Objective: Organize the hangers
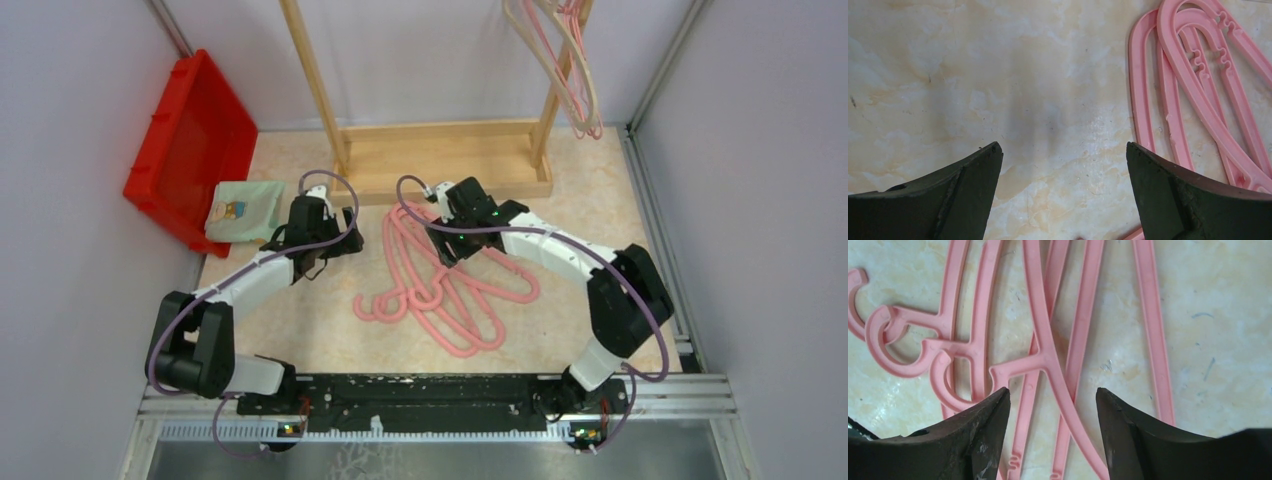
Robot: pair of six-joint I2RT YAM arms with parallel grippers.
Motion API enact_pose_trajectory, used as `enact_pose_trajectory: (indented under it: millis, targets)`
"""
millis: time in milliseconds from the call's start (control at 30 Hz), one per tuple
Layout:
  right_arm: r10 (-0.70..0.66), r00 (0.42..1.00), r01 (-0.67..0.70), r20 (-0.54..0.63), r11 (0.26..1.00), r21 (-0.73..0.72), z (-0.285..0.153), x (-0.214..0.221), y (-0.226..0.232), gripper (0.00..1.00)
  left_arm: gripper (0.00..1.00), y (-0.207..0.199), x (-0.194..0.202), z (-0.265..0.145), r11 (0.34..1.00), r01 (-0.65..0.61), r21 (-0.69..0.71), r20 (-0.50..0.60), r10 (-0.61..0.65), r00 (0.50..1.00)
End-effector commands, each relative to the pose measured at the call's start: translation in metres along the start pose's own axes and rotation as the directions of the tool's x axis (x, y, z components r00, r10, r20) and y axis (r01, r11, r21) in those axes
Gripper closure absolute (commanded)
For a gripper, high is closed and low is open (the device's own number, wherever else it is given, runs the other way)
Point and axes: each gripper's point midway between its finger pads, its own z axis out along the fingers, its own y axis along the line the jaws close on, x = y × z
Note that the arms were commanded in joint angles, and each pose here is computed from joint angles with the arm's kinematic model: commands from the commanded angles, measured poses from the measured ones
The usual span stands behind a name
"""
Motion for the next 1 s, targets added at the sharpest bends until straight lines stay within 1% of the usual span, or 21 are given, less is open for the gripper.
enact_pose_trajectory:
  millis: [0, 100, 133, 267, 400, 767, 900, 933, 967]
  targets:
    - [-0.04, 0.999, 0.037, 0.024, 0.995, 0.094, -0.029, 0.009, -0.017, 0.36, 0.02, 0.0, -0.002, 0.001, 1.0, 0.012, 0.005, 0.012, -0.012, 1.0]
    - [-0.053, 0.995, 0.063, -0.082, 0.992, 0.113, -0.025, 0.037, -0.023, 0.37, 0.01, 0.001, -0.001, 0.001, 1.0, 0.012, 0.006, 0.014, -0.012, 1.0]
    - [-0.055, 0.993, 0.067, -0.101, 0.991, 0.119, -0.024, 0.043, -0.024, 0.38, 0.02, 0.0, -0.001, 0.001, 1.0, 0.013, 0.008, 0.014, -0.014, 1.0]
    - [-0.042, 0.994, 0.055, -0.096, 0.99, 0.133, -0.019, 0.056, -0.028, 0.39, 0.02, -0.002, -0.001, 0.001, 1.0, 0.016, 0.015, 0.014, -0.017, 1.0]
    - [-0.031, 0.991, 0.047, -0.129, 0.991, 0.123, -0.012, 0.072, -0.028, 0.4, 0.02, -0.001, -0.001, 0.0, 1.0, 0.014, 0.012, 0.014, -0.014, 1.0]
    - [-0.024, 0.986, 0.048, -0.167, 0.989, 0.141, 0.007, 0.093, -0.037, 0.45, 0.01, -0.002, -0.002, 0.002, 1.0, 0.009, 0.012, 0.008, -0.009, 1.0]
    - [-0.022, 0.986, 0.047, -0.167, 0.988, 0.148, 0.011, 0.096, -0.038, 0.5, 0.02, 0.0, -0.004, 0.002, 1.0, 0.005, 0.004, 0.008, -0.005, 1.0]
    - [-0.022, 0.986, 0.046, -0.167, 0.989, 0.141, 0.012, 0.096, -0.037, 0.54, 0.02, -0.001, -0.004, 0.002, 1.0, 0.004, 0.004, 0.008, -0.004, 1.0]
    - [-0.021, 0.986, 0.044, -0.168, 0.99, 0.134, 0.012, 0.096, -0.036, 0.63, 0.02, -0.001, -0.004, 0.002, 1.0, 0.001, 0.005, 0.009, -0.002, 1.0]
